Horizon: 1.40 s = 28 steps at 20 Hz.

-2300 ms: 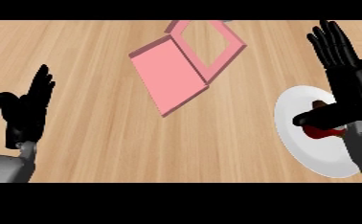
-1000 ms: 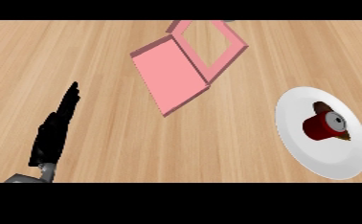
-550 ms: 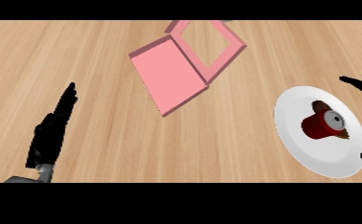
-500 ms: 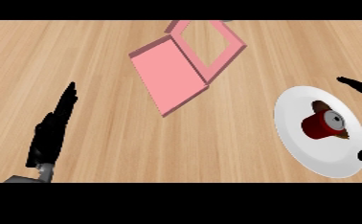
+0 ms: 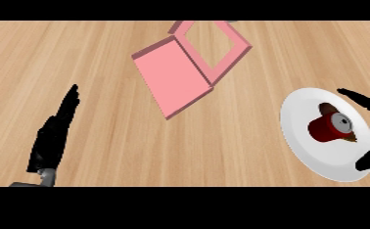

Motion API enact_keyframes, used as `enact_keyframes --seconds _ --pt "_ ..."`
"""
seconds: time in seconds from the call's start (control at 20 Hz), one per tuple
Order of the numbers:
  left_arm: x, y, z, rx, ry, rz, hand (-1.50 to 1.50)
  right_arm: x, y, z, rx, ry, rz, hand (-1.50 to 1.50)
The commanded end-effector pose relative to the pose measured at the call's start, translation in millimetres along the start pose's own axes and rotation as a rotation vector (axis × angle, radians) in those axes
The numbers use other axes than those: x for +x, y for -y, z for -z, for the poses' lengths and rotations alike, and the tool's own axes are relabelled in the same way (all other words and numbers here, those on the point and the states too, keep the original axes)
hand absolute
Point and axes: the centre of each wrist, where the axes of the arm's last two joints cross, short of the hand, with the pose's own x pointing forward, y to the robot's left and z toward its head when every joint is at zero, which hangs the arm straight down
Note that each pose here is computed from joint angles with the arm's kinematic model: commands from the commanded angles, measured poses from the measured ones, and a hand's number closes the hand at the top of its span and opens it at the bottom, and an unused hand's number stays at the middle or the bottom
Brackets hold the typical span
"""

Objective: Pick the can from the plate and place it in the cardboard box

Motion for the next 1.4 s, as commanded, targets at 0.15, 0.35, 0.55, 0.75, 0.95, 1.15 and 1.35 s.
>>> enact_keyframes --seconds 0.15,0.35,0.55,0.75,0.95,1.15,1.35 --pt "-2.3 -7.5 -9.5 -0.002 -0.001 -0.028 0.0 -10.7 -10.4 4.8 -0.006 -0.027 -0.011 -1.5" --pt "7.4 7.4 1.1 0.011 -0.009 0.008 0.0 -23.2 -28.0 23.1 0.001 -0.004 -0.006 -1.5" --pt "6.4 4.2 11.4 0.001 -0.008 -0.005 0.0 -14.1 -15.2 14.9 -0.005 -0.023 0.008 -1.5" --pt "-11.3 -0.5 -3.8 0.0 -0.012 0.002 0.0 10.4 -20.1 10.1 -0.009 0.001 0.009 -1.5" --pt "18.3 10.9 13.8 -0.017 0.0 -0.006 0.0 -13.6 -42.7 31.8 -0.007 -0.019 0.012 -1.5" --pt "9.8 12.8 9.7 -0.018 0.004 -0.002 0.0 -14.1 -42.2 33.3 -0.019 -0.024 0.026 -1.5" --pt "4.1 7.3 4.9 0.0 -0.011 -0.014 0.0 -20.2 -55.2 29.5 0.009 -0.022 0.001 -1.5"
